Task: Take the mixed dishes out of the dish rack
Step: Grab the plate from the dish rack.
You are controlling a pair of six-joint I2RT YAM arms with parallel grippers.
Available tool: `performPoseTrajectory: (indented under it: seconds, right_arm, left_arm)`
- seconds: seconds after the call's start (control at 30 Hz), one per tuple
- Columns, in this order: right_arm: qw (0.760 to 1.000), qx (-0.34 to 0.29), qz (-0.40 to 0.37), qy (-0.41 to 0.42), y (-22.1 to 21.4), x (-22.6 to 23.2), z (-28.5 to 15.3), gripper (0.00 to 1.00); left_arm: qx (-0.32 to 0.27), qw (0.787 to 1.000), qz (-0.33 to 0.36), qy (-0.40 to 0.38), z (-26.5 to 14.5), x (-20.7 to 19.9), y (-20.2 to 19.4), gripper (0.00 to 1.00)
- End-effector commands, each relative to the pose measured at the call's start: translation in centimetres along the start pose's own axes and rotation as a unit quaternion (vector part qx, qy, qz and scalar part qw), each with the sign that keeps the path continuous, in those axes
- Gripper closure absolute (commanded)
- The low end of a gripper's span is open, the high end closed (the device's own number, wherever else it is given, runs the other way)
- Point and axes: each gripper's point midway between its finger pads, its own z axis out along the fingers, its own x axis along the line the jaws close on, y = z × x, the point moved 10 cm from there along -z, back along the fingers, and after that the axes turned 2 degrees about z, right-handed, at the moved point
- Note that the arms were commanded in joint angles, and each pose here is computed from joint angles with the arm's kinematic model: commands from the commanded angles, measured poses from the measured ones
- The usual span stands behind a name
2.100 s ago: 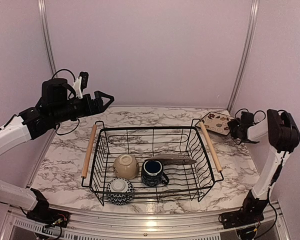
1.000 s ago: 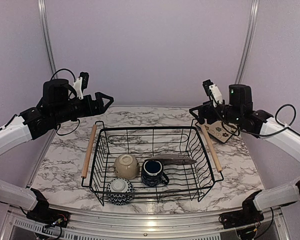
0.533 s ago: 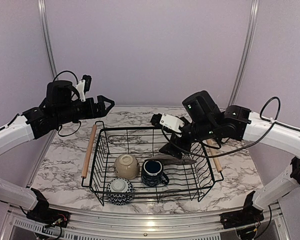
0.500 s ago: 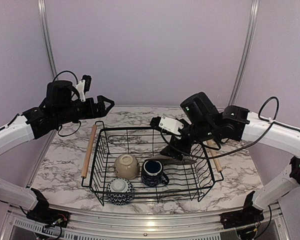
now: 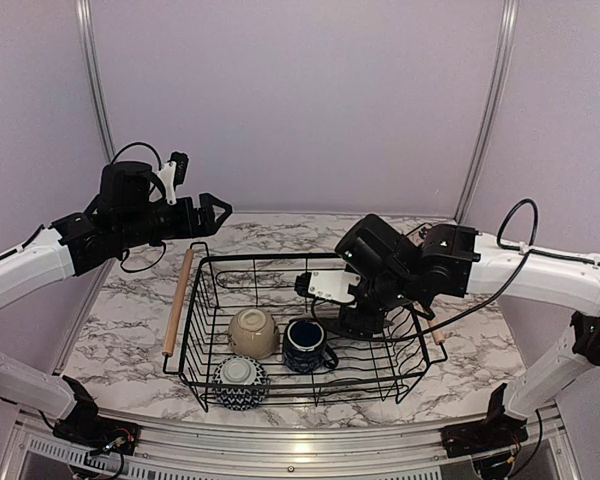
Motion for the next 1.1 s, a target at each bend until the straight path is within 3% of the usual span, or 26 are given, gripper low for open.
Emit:
performPoseTrajectory:
  seconds: [0.0,0.3,0.5,0.63,0.83,0.93,1.07]
  right_arm:
    - [0.998,0.034,-0.023,-0.058,-0.5,-0.4,0.6,0.27]
    - [0.997,0.041,-0.037,-0.05,-0.4,0.0,2.3,0.47]
    - [0.997,0.049,-0.044,-0.051,-0.4,0.2,3.2,0.69]
    - [0.996,0.056,-0.049,-0.052,-0.4,0.3,3.8,0.72]
    - [0.995,0.061,-0.052,-0.058,-0.1,0.1,3.8,0.85]
    - [0.994,0.067,-0.054,-0.069,0.0,-0.1,3.6,0.98]
    - [0.992,0.066,-0.058,-0.088,0.4,-0.3,2.9,1.0]
  left_arm:
    - [-0.006,1.0,0.007,-0.003,-0.1,-0.4,0.8,0.01]
    - [-0.021,1.0,0.014,0.016,-1.1,-0.3,1.2,0.01]
    - [-0.035,0.999,0.017,0.018,-1.9,-0.3,1.7,0.01]
    - [-0.035,0.999,0.016,0.016,-2.1,-0.3,1.6,0.01]
    - [-0.04,0.999,0.017,0.015,-2.5,-0.3,1.6,0.01]
    - [-0.041,0.999,0.019,0.016,-2.6,-0.3,1.6,0.01]
    - [-0.042,0.999,0.019,0.016,-2.7,-0.2,1.6,0.01]
